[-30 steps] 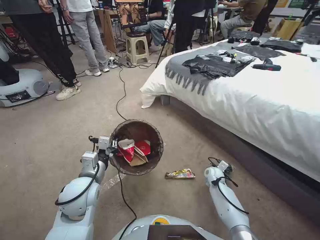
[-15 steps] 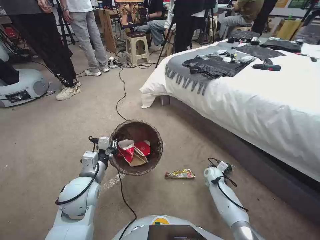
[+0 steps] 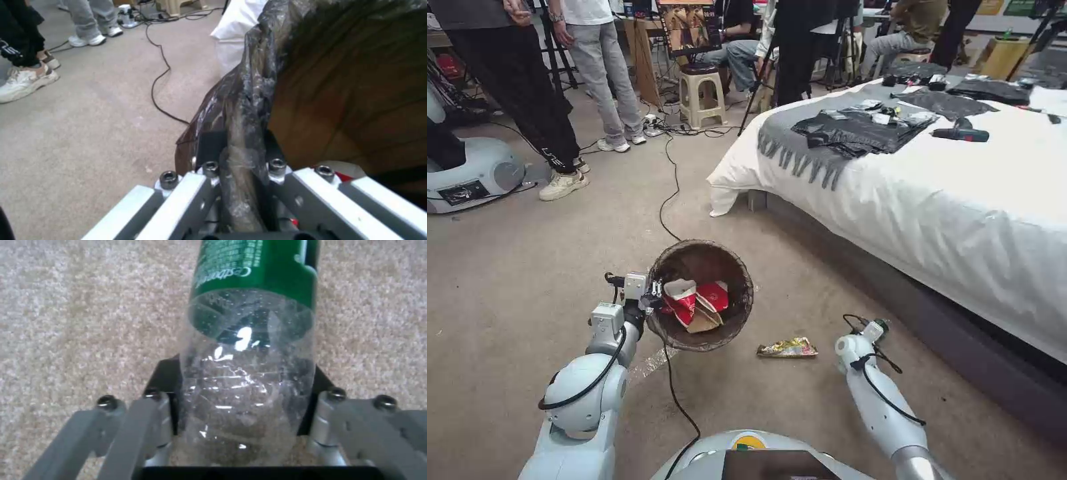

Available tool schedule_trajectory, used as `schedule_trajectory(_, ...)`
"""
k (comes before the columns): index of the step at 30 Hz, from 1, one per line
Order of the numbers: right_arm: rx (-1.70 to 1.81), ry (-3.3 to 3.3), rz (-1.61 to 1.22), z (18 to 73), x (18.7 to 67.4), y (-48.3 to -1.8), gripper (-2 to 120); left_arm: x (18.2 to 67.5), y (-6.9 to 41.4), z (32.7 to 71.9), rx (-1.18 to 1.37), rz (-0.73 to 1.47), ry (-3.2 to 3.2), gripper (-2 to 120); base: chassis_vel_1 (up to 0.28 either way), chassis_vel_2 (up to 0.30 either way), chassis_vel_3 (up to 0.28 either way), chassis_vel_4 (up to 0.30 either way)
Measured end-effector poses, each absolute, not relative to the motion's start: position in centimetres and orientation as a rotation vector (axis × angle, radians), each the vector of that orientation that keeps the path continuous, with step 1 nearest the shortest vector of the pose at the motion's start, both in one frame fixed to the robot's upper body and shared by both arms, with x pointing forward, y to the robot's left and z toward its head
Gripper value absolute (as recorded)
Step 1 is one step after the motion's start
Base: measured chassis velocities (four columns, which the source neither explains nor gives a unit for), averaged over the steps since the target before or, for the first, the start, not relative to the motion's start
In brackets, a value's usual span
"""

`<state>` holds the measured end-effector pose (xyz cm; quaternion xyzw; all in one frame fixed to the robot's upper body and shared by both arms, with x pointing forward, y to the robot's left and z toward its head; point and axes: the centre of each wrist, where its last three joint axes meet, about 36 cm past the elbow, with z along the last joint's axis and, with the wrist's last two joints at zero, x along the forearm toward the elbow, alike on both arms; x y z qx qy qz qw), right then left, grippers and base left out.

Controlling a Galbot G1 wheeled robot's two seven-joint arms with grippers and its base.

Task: Pick up the trash bin, then pick up the garbage from the floor and place it into the trash bin.

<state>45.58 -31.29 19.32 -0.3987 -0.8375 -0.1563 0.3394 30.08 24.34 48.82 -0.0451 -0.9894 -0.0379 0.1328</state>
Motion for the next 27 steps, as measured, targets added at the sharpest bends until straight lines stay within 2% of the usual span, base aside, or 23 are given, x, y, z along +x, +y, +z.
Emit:
schedule_trajectory(4,-1.040,-2.190,-0.400,19.3,45.3,-31.4,34,30.0,24.3,48.9,-0.131,-0.111,-2.872,3,0.000,0.000,0.000,0.000)
schedule_trajectory(11,-0.991,-2.332,-0.294,20.3,43.7,-31.6,33,29.9,24.4,49.0,-0.128,-0.111,-2.874,3,0.000,0.000,0.000,0.000)
schedule_trajectory(19,-0.652,-2.580,-0.243,24.8,39.4,-32.2,33,29.9,24.4,49.0,-0.125,-0.110,-2.874,3,0.000,0.000,0.000,0.000)
schedule_trajectory(20,-0.526,-2.660,-0.257,26.7,38.1,-32.4,33,29.8,24.4,49.1,-0.125,-0.110,-2.876,3,0.000,0.000,0.000,0.000)
schedule_trajectory(27,-0.279,-2.842,-0.232,32.4,36.6,-31.9,33,29.7,24.4,49.2,-0.118,-0.112,-2.874,3,0.000,0.000,0.000,0.000)
